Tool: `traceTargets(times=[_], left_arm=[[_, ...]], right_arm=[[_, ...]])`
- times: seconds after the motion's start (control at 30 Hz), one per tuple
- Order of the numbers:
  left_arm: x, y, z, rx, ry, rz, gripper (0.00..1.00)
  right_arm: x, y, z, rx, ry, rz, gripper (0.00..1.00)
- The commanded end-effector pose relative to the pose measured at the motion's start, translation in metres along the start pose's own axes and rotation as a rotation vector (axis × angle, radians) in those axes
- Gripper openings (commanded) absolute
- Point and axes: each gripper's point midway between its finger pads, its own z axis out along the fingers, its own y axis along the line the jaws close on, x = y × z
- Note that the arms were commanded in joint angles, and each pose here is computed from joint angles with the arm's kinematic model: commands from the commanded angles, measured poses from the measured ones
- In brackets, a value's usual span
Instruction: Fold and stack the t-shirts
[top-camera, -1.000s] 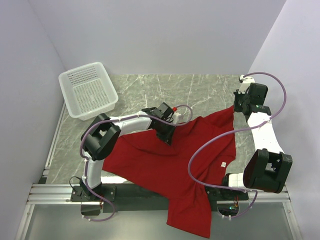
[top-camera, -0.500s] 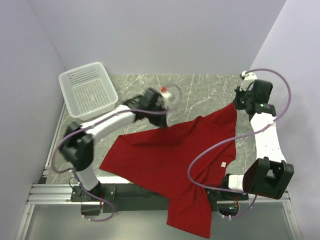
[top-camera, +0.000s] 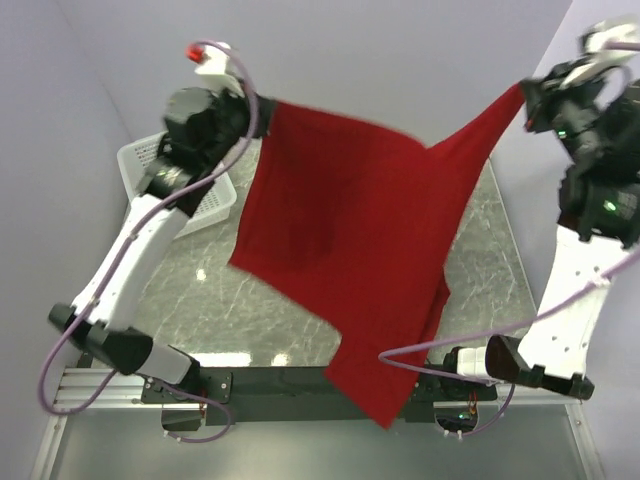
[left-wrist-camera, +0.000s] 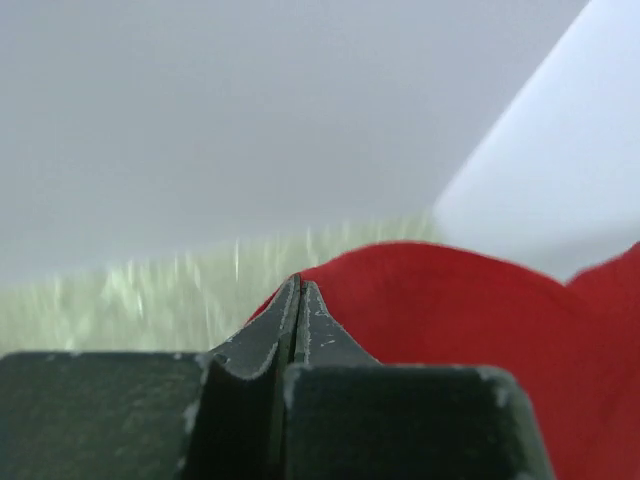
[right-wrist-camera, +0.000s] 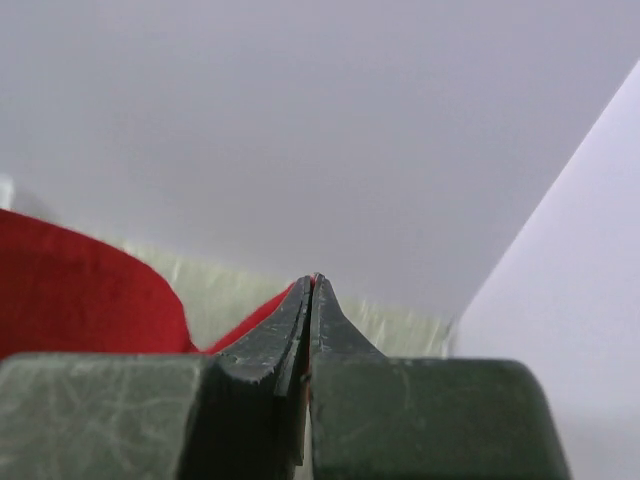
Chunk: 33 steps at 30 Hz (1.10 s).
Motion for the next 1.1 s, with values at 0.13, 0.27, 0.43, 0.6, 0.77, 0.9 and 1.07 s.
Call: traceTargets(times=[0.13, 0.27, 0.43, 0.6, 0.77, 0.9, 1.07], left_arm=[[-0.197, -0.035, -0.139, 0.022, -0.603, 0.001, 0.01], [-0.238, -0.047, -0.203, 0.064, -0.758, -0.019, 0.01], [-0.269, -0.064, -0.257, 0.144, -0.886, -0.039, 0.01], [-0.285, -0.073, -0.289, 0.185, -0.947, -0.048, 0.01], [-0.278, -0.066, -0.276, 0.155, -0.921, -0.059, 0.01], [-0.264, -0.048, -0.252, 0.068, -0.886, -0.062, 0.01], [-0.209, -0.008, -0.179, -0.111, -0.732, -0.063, 0.01]], right_arm=[[-0.137, 0.011, -0.082, 0.087, -0.373, -0.033, 0.00], [-0.187, 0.016, -0.133, 0.171, -0.550, -0.063, 0.00], [-0.239, 0.024, -0.199, 0.288, -0.765, -0.119, 0.00], [-0.262, 0.017, -0.236, 0.410, -0.883, -0.141, 0.00], [-0.262, 0.008, -0.237, 0.463, -0.883, -0.164, 0.00], [-0.245, -0.005, -0.204, 0.444, -0.801, -0.148, 0.00], [-0.180, -0.026, -0.116, 0.340, -0.557, -0.115, 0.00]])
